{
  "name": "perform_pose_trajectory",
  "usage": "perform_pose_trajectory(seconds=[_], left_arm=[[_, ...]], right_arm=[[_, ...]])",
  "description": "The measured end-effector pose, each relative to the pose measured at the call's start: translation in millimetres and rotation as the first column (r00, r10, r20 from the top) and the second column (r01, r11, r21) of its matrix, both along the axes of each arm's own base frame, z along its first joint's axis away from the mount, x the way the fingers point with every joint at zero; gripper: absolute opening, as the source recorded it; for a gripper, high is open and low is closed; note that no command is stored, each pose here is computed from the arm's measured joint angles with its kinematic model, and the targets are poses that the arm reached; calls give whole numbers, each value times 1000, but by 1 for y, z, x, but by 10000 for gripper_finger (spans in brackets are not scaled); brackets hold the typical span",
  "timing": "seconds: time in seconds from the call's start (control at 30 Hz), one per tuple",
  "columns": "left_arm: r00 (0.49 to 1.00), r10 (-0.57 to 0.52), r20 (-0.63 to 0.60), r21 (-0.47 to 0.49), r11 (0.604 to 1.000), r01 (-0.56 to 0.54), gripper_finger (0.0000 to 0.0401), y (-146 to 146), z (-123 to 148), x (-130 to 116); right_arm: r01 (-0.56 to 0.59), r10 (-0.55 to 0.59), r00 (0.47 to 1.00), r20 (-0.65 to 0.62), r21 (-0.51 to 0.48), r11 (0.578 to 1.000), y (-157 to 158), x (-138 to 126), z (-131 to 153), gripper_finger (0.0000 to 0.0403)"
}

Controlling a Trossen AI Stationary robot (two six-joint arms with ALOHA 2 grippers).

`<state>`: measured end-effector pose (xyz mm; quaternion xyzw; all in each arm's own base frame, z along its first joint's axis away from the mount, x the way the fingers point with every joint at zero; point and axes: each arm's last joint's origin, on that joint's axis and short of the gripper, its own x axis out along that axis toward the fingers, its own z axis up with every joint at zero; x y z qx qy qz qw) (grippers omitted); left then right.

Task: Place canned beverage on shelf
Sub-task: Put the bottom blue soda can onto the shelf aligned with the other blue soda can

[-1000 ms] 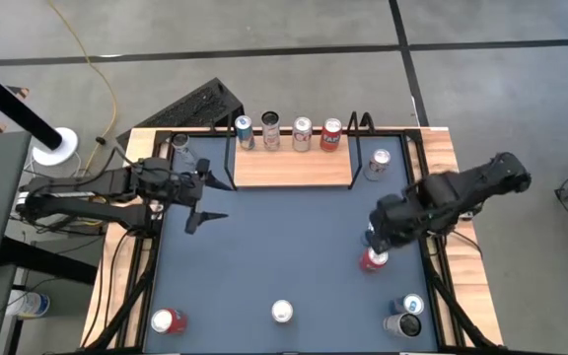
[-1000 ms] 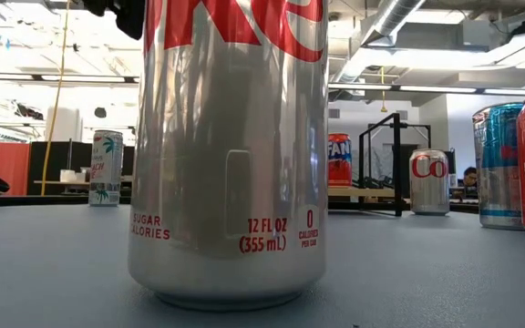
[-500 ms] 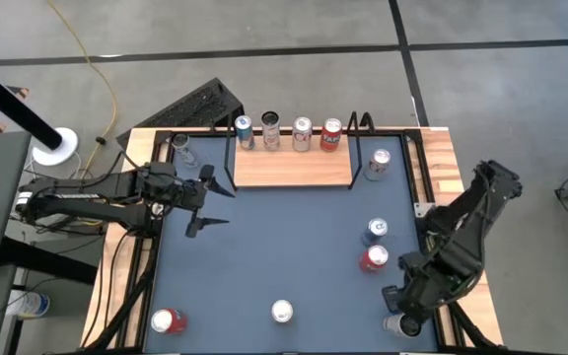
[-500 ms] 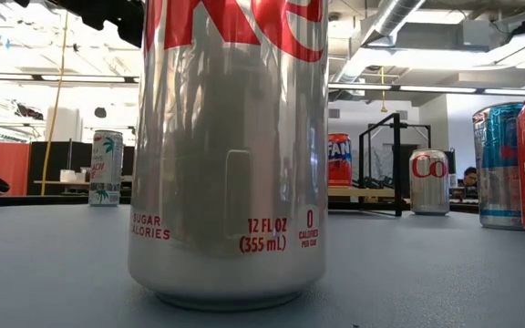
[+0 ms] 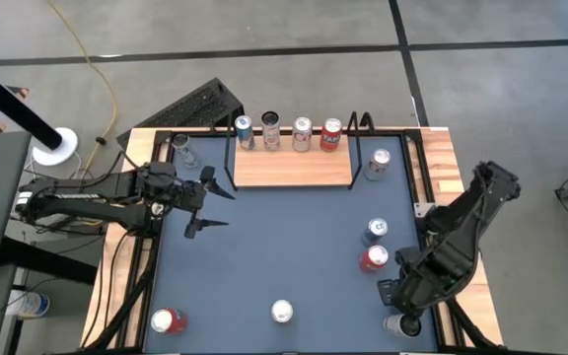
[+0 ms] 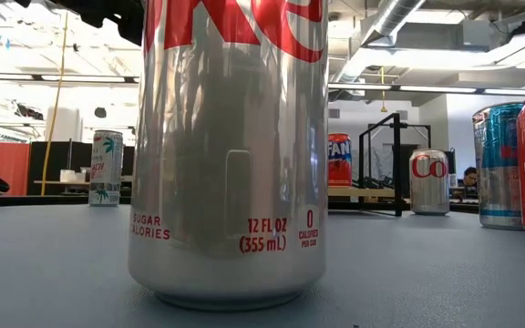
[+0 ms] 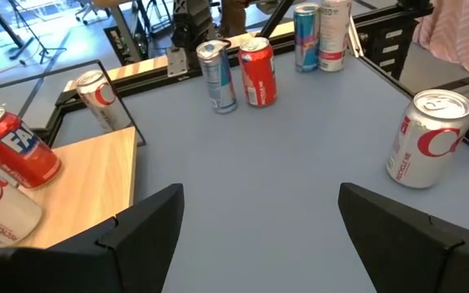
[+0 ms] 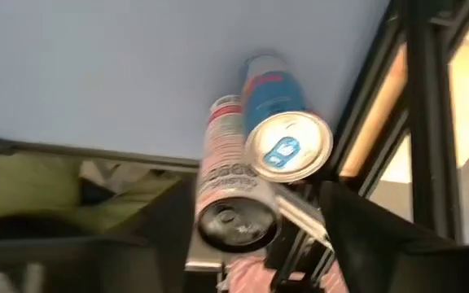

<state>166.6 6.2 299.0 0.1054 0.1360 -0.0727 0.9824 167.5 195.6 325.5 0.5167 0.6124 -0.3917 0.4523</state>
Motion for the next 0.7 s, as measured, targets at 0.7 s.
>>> perform_pose_trajectory(seconds=[0.7], left_arm=[[999,-50,-1,-16,999,50,318,-2,0,0]], right_arm=[[-46,34,995,-89,-137,989,23,6,-34,364]])
